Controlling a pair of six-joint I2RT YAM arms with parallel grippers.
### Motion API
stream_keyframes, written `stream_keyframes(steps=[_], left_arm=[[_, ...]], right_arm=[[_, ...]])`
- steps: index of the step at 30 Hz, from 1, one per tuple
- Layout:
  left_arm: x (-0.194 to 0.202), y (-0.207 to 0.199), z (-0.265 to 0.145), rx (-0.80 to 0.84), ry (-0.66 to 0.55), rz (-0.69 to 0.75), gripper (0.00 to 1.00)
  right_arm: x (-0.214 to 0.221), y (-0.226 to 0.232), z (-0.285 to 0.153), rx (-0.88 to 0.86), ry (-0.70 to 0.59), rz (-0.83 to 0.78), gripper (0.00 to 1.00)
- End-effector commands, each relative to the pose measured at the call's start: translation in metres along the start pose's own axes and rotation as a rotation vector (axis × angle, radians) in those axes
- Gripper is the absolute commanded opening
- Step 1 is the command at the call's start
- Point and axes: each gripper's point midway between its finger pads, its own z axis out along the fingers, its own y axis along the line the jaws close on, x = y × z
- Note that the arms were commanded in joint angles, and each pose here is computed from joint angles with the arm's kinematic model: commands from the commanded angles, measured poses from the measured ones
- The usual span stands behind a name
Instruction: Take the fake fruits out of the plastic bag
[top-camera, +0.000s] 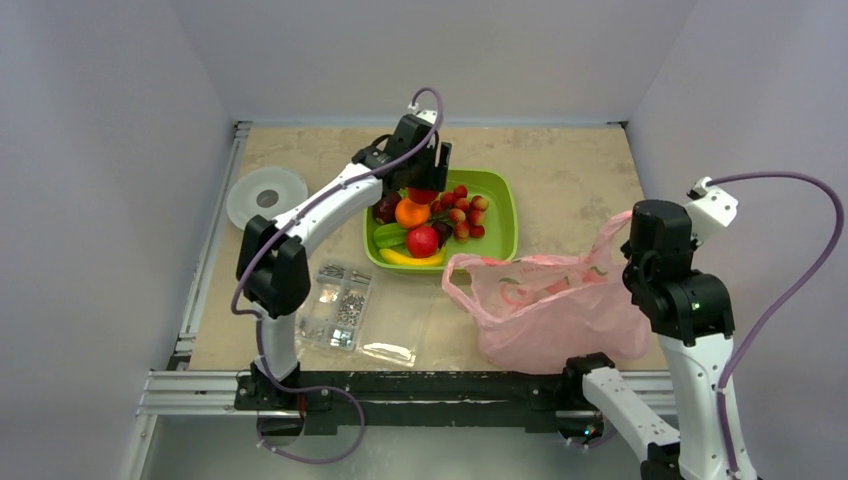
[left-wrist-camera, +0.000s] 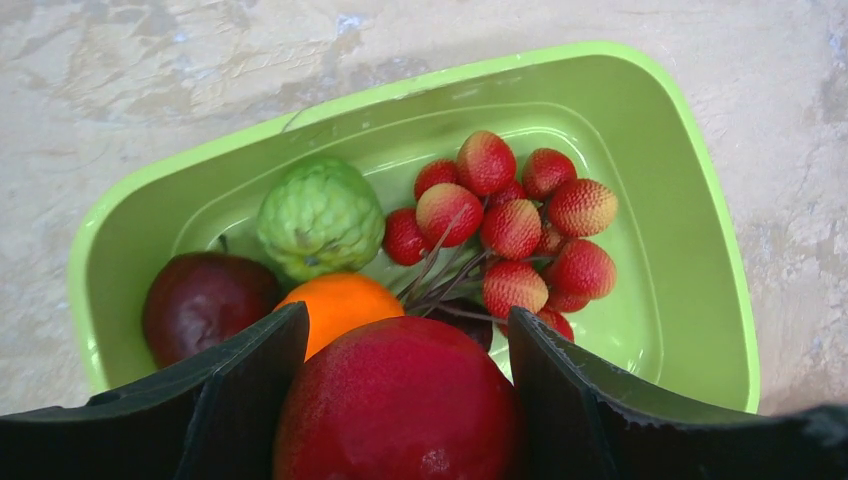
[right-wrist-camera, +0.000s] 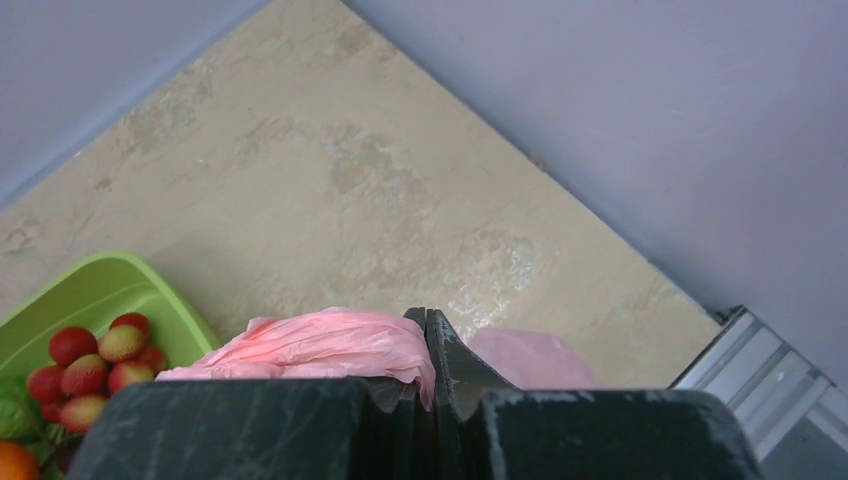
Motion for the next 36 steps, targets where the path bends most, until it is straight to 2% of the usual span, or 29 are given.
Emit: stream_keyframes(steps=[1, 3, 6, 11, 13, 17, 19, 26, 33, 36], left_arm=[[-0.024, -0.021, 0.015, 0.082, -0.041, 0.002, 0.00], [-0.021, -0.027, 0.025, 0.109, -0.022, 0.001, 0.02], [-0.013, -0.037, 0.038, 0.152, 0.011, -0.011, 0.13], [0.000, -0.041, 0.044, 0.184, 0.054, -0.018, 0.52], [0.004, -0.042, 0.039, 0.206, 0.051, 0.004, 0.63], [-0.004, -0.039, 0.019, 0.206, 0.024, 0.032, 0.75], [-0.010, -0.038, 0.007, 0.203, 0.018, 0.036, 0.97], [-0.033, -0.050, -0.042, 0.267, -0.023, -0.015, 1.00], [-0.043, -0.074, -0.125, 0.453, -0.044, -0.086, 1.00], [-0.028, -0.078, -0.161, 0.531, -0.054, -0.095, 1.00]], right_arm=[[-0.032, -0.009, -0.005, 0.050, -0.103, -0.018, 0.00], [-0.034, -0.006, -0.005, 0.036, -0.107, -0.022, 0.00], [-0.031, 0.003, -0.005, -0.008, -0.087, -0.029, 0.00], [-0.022, 0.014, -0.004, -0.072, -0.053, -0.051, 0.00], [-0.022, 0.014, -0.005, -0.079, -0.054, -0.061, 0.00], [-0.034, 0.003, -0.006, -0.028, -0.097, -0.075, 0.05], [-0.040, -0.001, -0.005, 0.016, -0.112, -0.097, 0.07], [-0.066, -0.015, 0.004, 0.228, -0.174, -0.144, 0.06], [-0.075, -0.034, 0.010, 0.441, -0.225, -0.178, 0.17], [-0.085, -0.039, 0.006, 0.486, -0.258, -0.171, 0.20]])
